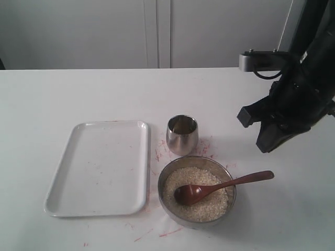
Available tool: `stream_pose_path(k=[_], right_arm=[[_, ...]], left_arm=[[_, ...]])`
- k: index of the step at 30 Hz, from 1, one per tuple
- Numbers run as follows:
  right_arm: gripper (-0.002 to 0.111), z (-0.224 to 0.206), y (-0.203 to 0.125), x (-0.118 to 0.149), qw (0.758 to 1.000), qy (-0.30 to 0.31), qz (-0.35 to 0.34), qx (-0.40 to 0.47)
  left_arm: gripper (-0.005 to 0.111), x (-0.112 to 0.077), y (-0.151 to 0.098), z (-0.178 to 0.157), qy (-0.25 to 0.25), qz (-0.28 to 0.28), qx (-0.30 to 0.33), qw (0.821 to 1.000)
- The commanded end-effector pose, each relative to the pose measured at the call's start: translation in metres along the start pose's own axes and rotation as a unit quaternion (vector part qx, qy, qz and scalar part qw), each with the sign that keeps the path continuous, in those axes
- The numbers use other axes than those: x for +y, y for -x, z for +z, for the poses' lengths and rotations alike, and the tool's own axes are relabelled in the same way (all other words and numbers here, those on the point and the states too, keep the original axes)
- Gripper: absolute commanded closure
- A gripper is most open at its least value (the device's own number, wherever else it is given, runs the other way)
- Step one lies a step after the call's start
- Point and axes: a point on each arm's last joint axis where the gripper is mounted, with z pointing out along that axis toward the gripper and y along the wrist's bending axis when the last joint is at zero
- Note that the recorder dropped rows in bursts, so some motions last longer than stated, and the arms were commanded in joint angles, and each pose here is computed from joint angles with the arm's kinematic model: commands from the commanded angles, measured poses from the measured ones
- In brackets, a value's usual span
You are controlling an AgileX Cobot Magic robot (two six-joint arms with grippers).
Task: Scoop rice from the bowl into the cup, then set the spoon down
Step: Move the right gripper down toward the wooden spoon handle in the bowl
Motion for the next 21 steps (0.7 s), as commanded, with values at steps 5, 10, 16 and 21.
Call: stream_pose_path(k=[5,10,16,21], right_arm=[[0.108,0.006,0.019,-0.016,0.982,-0.03,-0.184,0.012],[0.108,0.01,0.018,-0.017,0.972,-0.039,-0.23,0.026],[0.108,0.012,0.006,0.018,0.923,-0.082,-0.371,0.06],[0.108,0.009,-0.015,0.039,0.873,-0.157,-0.453,0.094]], left_arm=[[0.092,0.0,0.001,0.0,0.0,-0.004,-0.003,1.0],[0.092,0.0,0.001,0.0,0.0,-0.004,-0.003,1.0],[0.092,0.0,0.001,0.0,0.0,-0.004,-0.003,1.0],[0.092,0.0,0.001,0.0,0.0,-0.004,-0.003,1.0]])
